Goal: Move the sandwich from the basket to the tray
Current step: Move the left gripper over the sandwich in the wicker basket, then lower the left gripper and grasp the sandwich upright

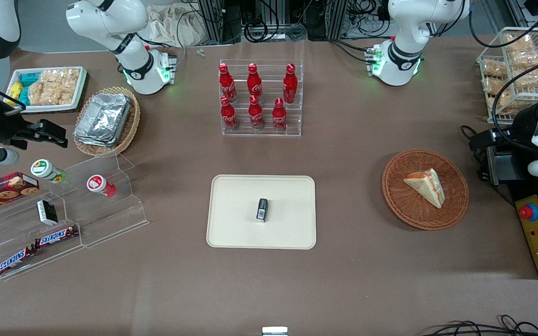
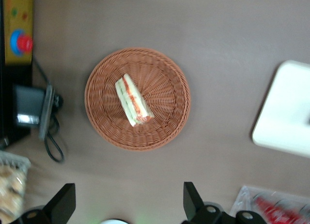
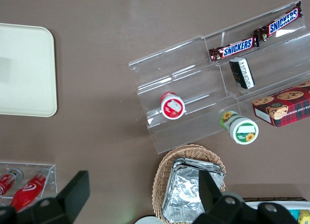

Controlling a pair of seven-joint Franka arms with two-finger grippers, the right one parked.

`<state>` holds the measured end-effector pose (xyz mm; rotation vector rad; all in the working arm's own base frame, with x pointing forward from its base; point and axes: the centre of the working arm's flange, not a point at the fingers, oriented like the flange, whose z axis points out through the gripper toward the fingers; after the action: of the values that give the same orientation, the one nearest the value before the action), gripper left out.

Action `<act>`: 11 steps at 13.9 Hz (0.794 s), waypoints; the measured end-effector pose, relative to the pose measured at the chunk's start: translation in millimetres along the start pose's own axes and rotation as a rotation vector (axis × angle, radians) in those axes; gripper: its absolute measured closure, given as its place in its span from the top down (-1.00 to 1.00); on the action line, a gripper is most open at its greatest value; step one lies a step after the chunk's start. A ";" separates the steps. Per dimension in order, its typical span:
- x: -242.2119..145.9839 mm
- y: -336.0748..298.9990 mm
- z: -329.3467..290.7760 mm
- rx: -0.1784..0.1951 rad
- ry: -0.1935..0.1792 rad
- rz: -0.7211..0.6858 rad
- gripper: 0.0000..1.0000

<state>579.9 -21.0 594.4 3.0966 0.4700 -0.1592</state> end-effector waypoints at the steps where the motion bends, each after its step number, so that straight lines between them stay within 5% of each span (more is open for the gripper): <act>1: -1.3 0.1 5.4 0.004 -0.011 -0.059 1.00; 3: -4.2 -1.6 18.1 0.002 -0.009 -0.115 1.00; 6: -23.3 -12.6 65.6 -0.034 0.053 -0.204 1.00; 11: -42.9 -37.3 173.9 -0.040 0.051 -0.323 1.00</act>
<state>510.8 -1.7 426.1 2.9686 0.9607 -0.0698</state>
